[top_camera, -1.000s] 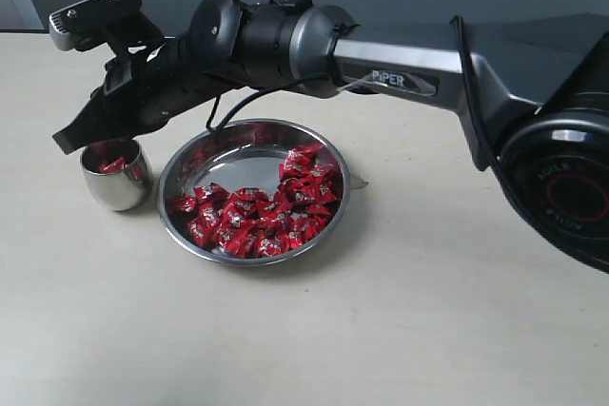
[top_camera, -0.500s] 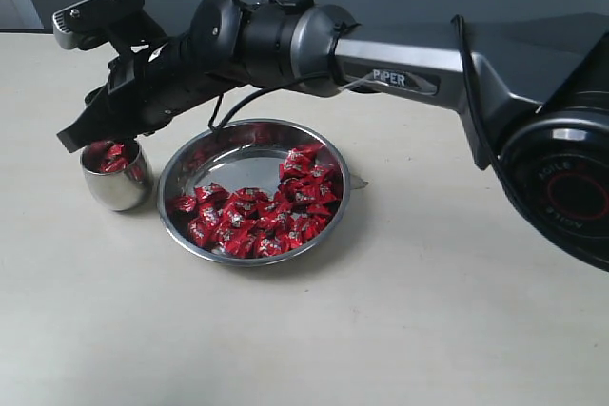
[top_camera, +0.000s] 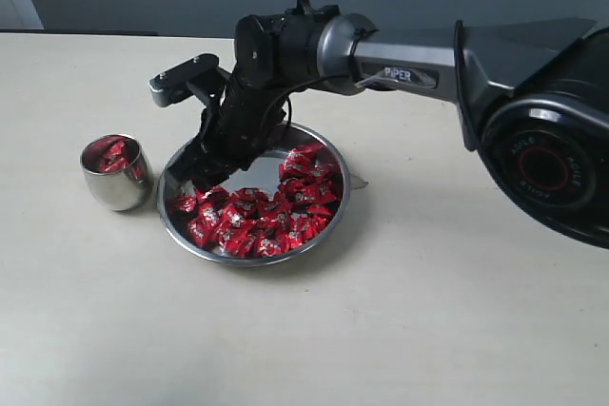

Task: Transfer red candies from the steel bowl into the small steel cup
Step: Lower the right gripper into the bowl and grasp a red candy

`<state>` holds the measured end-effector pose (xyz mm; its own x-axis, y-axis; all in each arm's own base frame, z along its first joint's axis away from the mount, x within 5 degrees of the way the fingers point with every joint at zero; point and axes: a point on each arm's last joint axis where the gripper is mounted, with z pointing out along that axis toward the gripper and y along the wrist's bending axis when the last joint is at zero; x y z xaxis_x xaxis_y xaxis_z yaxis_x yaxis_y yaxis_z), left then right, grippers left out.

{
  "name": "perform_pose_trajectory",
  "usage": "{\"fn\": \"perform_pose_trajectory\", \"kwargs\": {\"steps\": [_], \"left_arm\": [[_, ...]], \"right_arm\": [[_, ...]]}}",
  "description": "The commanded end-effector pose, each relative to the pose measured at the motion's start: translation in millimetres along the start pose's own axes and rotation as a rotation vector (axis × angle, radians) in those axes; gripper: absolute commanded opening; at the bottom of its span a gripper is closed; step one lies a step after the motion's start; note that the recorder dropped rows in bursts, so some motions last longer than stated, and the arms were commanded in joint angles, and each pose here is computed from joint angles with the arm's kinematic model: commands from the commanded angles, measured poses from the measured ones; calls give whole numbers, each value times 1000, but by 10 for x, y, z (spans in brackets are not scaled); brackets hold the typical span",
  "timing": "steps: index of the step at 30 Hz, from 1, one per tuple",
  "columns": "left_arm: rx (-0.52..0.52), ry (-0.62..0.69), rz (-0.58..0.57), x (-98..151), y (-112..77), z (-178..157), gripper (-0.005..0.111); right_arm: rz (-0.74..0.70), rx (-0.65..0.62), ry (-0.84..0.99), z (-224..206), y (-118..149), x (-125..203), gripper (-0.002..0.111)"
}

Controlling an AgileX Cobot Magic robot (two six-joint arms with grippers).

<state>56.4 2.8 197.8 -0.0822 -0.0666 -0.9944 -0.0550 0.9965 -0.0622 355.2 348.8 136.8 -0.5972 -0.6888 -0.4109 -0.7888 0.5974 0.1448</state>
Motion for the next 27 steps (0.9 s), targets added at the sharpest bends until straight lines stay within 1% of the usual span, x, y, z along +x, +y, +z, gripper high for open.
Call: {"fn": "perform_pose_trajectory", "kwargs": {"steps": [1, 12, 20, 22, 25, 27], "left_arm": [[6, -10, -4, -5, -3, -3, 0], [6, -10, -4, -5, -3, -3, 0], [6, -10, -4, -5, -3, -3, 0], [6, -10, -4, -5, -3, -3, 0], [6, -10, -4, -5, -3, -3, 0], [6, -10, -4, -5, -3, -3, 0]], "right_arm": [[-8, 5, 0, 81, -30, 20, 47], [5, 6, -37, 119, -29, -6, 47], [20, -9, 7, 270, -43, 75, 47], [20, -9, 7, 270, -43, 75, 42], [17, -6, -1, 250, -42, 62, 22], [16, -5, -6, 231, -40, 52, 6]]}}
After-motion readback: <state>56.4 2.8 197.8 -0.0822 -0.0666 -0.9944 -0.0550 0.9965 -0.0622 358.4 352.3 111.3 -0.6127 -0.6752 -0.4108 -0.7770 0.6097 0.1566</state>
